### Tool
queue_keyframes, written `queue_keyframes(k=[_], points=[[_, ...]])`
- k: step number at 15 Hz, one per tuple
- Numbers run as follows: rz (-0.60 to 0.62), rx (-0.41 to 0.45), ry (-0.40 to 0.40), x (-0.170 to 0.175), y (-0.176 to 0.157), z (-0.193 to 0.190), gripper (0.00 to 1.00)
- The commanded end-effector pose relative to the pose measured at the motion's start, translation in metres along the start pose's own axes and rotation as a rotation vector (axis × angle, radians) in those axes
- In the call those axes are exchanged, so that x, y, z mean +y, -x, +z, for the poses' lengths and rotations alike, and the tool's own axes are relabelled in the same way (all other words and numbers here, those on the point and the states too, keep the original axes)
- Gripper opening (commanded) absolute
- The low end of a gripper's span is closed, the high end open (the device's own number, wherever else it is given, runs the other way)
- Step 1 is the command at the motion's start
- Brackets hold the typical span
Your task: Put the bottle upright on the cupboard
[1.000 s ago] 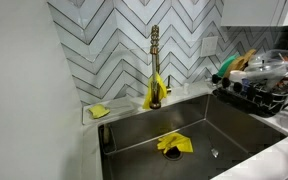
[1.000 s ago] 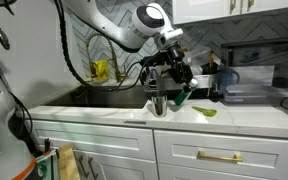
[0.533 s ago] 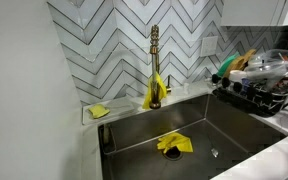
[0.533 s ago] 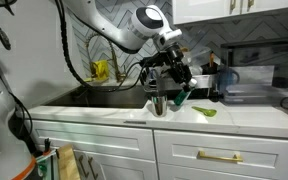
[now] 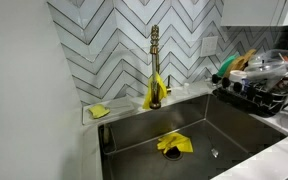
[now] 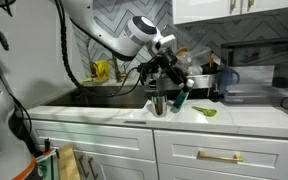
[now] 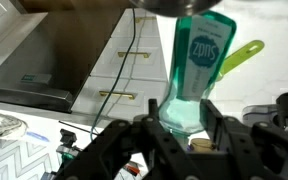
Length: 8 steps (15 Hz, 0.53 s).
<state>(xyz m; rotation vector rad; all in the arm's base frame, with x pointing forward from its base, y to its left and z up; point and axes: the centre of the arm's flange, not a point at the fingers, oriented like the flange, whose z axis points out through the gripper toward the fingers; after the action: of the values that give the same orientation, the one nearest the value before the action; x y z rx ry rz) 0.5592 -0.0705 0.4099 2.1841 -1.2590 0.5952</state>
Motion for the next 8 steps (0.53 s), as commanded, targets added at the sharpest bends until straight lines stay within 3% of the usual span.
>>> queue_keyframes(k=[1, 8], points=[[-0.011, 0.073, 0.002, 0.012, 0.019, 0.005, 0.21], [0.016, 0.203, 0.008, 0.01, 0.04, 0.012, 0.21]])
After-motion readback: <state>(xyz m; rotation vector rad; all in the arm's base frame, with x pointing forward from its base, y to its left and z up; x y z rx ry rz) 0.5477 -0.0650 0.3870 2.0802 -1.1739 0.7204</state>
